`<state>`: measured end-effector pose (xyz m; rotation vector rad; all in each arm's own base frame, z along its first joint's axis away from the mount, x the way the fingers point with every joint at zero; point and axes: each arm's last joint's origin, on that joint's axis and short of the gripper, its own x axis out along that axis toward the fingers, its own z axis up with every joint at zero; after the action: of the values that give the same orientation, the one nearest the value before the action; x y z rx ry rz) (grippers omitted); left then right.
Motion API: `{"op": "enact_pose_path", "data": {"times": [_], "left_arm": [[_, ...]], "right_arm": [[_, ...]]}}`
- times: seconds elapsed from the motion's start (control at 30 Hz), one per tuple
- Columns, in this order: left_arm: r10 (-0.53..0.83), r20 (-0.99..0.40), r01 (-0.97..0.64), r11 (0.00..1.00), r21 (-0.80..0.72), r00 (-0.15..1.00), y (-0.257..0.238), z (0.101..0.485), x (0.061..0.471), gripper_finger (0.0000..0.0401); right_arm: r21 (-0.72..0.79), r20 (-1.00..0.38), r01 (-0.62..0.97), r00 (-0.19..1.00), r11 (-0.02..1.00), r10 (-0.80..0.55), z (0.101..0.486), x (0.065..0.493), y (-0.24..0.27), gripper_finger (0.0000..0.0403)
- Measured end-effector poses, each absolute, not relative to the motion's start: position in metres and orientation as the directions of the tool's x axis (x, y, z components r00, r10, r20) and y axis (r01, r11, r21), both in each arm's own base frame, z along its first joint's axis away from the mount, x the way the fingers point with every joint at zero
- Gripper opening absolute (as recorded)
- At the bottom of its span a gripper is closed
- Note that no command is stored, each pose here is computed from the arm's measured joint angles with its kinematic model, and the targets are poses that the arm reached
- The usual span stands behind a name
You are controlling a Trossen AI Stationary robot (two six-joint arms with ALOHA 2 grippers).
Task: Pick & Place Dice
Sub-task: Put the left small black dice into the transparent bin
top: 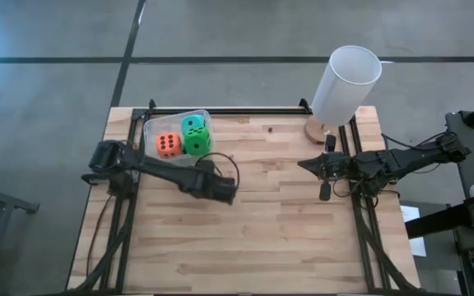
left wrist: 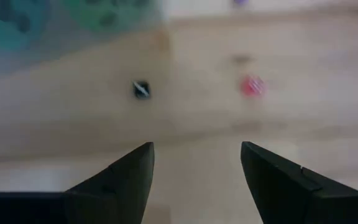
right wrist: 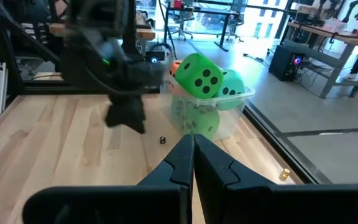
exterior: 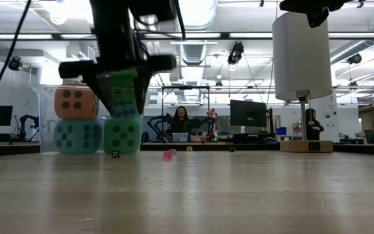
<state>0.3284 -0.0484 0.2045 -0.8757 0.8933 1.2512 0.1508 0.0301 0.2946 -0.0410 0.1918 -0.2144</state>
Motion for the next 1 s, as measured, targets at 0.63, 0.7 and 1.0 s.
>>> {"op": "enact_pose_path", "data": {"times": [0.63, 0.7, 1.0], "left_arm": [[0.443, -0.893, -0.987, -0.09, -0.135, 0.082, -0.019, 0.139, 0.309, 0.0228], [0.436, -0.892, -0.981, -0.088, -0.175, 0.12, -0.019, 0.137, 0.308, 0.0225], [0.433, -0.892, -0.98, -0.084, -0.18, 0.127, -0.018, 0.135, 0.301, 0.0216]], "right_arm": [[-0.066, -0.196, 0.207, 0.956, 0.976, -0.216, 0.293, 0.15, 0.03, 0.0008], [-0.069, -0.2, 0.207, 0.956, 0.976, -0.216, 0.293, 0.15, 0.03, 0.0008], [-0.07, -0.204, 0.207, 0.955, 0.976, -0.217, 0.293, 0.15, 0.03, 0.0008]]}}
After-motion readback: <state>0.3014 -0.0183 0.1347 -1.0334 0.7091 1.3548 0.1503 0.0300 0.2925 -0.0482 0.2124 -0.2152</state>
